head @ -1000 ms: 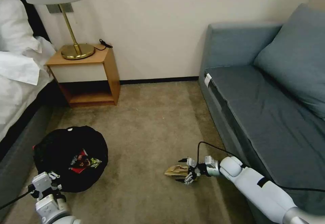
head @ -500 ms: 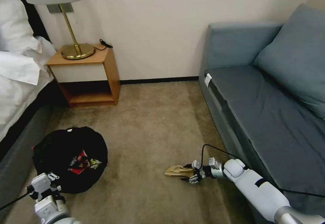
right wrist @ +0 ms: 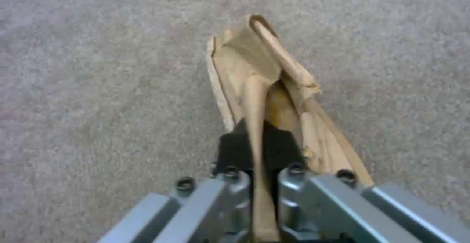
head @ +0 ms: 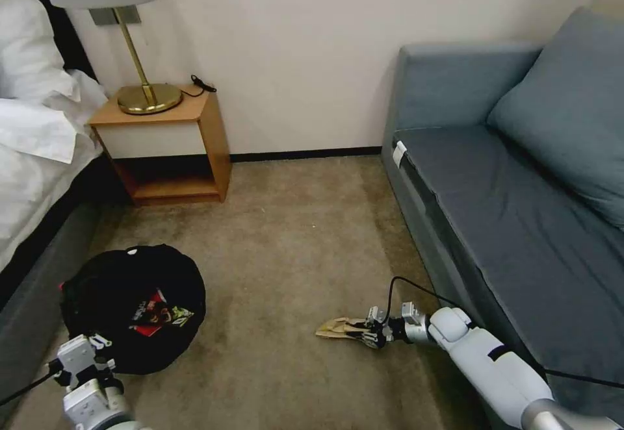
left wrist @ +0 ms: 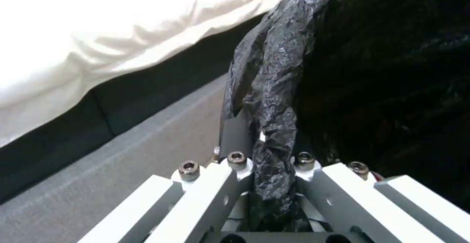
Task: Pick up the trash bin, then pick up the garbage on the floor and place it into the trash bin.
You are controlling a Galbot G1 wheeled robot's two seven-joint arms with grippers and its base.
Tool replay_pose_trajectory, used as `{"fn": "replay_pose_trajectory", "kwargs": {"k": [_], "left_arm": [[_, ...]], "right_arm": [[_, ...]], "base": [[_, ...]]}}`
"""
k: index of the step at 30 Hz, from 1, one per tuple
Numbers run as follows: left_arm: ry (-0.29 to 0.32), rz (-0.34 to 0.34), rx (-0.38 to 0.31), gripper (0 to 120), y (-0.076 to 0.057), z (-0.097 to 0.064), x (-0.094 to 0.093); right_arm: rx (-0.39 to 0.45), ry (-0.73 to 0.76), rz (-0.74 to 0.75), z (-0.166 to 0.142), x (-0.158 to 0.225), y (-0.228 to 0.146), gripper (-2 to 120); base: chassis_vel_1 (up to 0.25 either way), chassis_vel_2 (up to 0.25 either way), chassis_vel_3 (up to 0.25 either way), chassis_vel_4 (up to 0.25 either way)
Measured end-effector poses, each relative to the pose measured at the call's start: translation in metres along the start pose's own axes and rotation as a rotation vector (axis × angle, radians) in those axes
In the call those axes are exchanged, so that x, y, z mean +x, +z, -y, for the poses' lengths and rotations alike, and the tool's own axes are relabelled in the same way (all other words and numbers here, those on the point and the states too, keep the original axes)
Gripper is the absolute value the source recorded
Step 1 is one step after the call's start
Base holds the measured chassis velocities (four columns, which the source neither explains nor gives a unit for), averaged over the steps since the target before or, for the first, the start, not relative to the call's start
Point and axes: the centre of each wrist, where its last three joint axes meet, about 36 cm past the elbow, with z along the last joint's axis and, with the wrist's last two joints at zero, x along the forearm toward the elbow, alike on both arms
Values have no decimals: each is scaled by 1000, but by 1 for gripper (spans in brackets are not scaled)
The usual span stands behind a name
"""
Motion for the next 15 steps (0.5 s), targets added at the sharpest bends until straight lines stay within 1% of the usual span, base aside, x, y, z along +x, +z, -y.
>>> {"fn": "replay_pose_trajectory", "kwargs": {"k": [1,5,8,9,10,12,13,14,15], "left_arm": [[-1,0,2,3,-1,0,0],[-1,0,7,3,-1,0,0],[2,-2,8,3,-1,0,1],[3,-3,9,3,-1,1,1],[3,-3,9,3,-1,1,1],[7,-2,10,3,0,1,1],[11,-2,10,3,1,2,1],[13,-3,9,3,2,3,1],[13,-3,9,3,2,3,1]], "right_arm": [[-3,1,3,-1,-1,0,0],[-15,6,21,-1,-3,-2,0],[-54,21,75,-1,-7,-9,0],[-80,27,106,-2,-10,-14,0],[-80,27,106,-2,-10,-14,0],[-157,56,180,-6,-20,-26,0],[-214,78,231,-9,-29,-37,0],[-243,90,259,-11,-34,-45,0],[-243,90,259,-11,-34,-45,0]], "base": [[0,0,0,0],[0,0,0,0],[0,0,0,0],[0,0,0,0],[0,0,0,0],[0,0,0,0],[0,0,0,0],[0,0,0,0],[0,0,0,0]]}}
